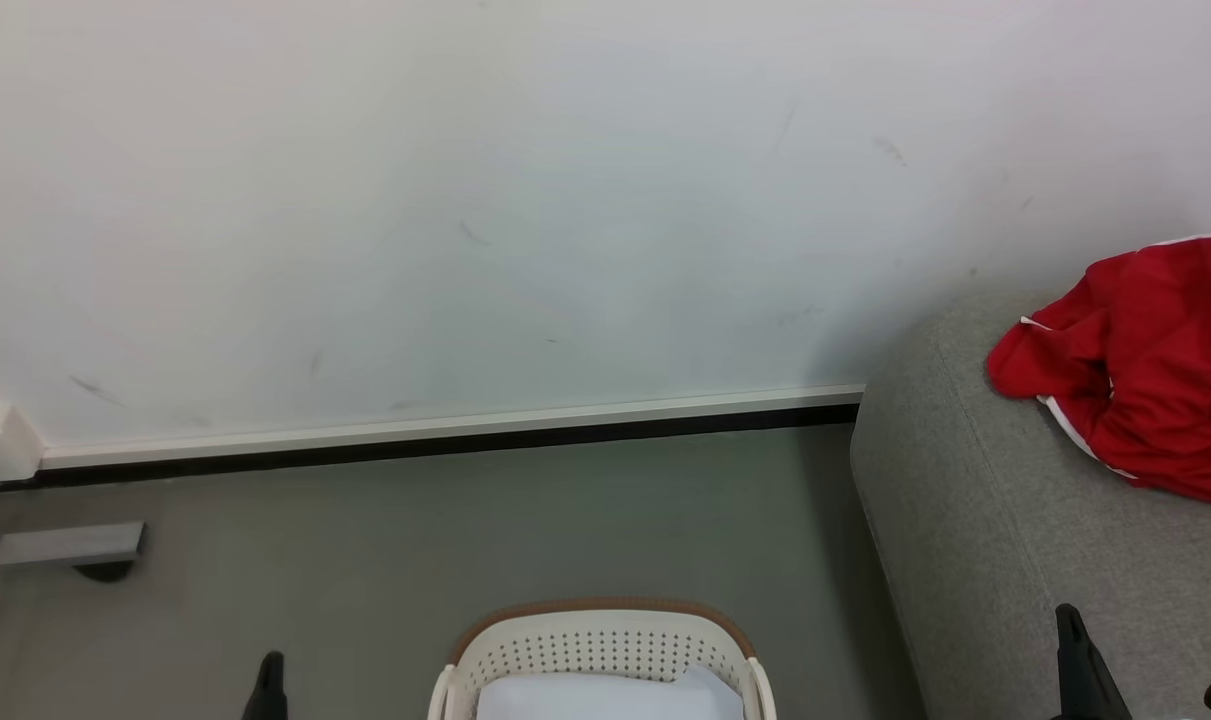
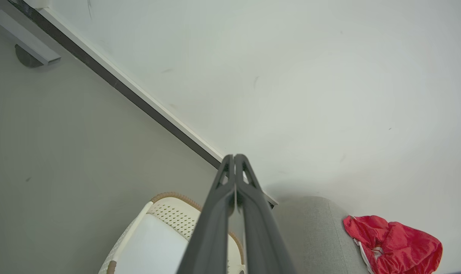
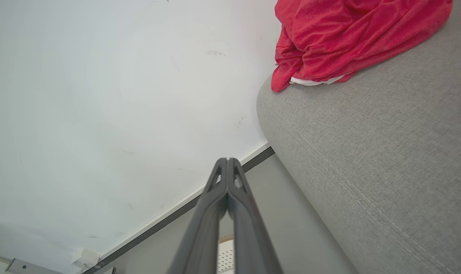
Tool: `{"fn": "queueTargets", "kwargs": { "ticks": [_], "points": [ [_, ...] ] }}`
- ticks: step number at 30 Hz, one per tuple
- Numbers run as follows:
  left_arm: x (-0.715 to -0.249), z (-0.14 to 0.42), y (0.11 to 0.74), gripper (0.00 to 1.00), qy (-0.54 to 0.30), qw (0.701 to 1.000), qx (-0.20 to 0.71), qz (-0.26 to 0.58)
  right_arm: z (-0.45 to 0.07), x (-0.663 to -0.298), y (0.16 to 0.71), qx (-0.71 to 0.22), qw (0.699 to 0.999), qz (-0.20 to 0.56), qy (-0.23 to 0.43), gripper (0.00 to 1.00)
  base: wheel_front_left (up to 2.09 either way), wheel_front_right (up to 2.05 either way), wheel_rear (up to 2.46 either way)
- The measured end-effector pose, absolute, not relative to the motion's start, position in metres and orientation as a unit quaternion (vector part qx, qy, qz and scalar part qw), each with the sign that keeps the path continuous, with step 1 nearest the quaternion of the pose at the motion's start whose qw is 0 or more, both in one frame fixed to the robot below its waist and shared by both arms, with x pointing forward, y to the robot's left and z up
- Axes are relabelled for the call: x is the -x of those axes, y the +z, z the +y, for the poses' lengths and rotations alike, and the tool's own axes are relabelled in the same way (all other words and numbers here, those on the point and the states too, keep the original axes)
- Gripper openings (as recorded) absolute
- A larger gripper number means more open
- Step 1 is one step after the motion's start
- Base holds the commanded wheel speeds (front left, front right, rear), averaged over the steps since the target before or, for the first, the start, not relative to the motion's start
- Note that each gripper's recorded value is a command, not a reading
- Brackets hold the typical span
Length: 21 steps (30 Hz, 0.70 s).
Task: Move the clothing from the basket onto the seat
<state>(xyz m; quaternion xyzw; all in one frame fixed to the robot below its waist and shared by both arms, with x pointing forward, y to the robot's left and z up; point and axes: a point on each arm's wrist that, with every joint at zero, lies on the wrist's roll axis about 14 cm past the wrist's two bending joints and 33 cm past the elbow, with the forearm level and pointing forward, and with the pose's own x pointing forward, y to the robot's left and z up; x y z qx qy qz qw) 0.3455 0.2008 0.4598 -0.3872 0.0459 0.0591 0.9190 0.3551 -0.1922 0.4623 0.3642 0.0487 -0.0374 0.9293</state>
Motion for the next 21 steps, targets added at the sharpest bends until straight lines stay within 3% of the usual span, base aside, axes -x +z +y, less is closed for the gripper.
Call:
{"fn": "queueTargets", "kwargs": {
  "ticks": [21],
  "points": [
    [-0.359, 0.200, 0.470, 0.00, 0.052, 0.865, 0.497, 0.037, -0.196, -0.366, 0.474, -0.482, 0.874, 0.036, -0.041, 0.00, 0.00, 0.00, 0.00]
  ]
}}
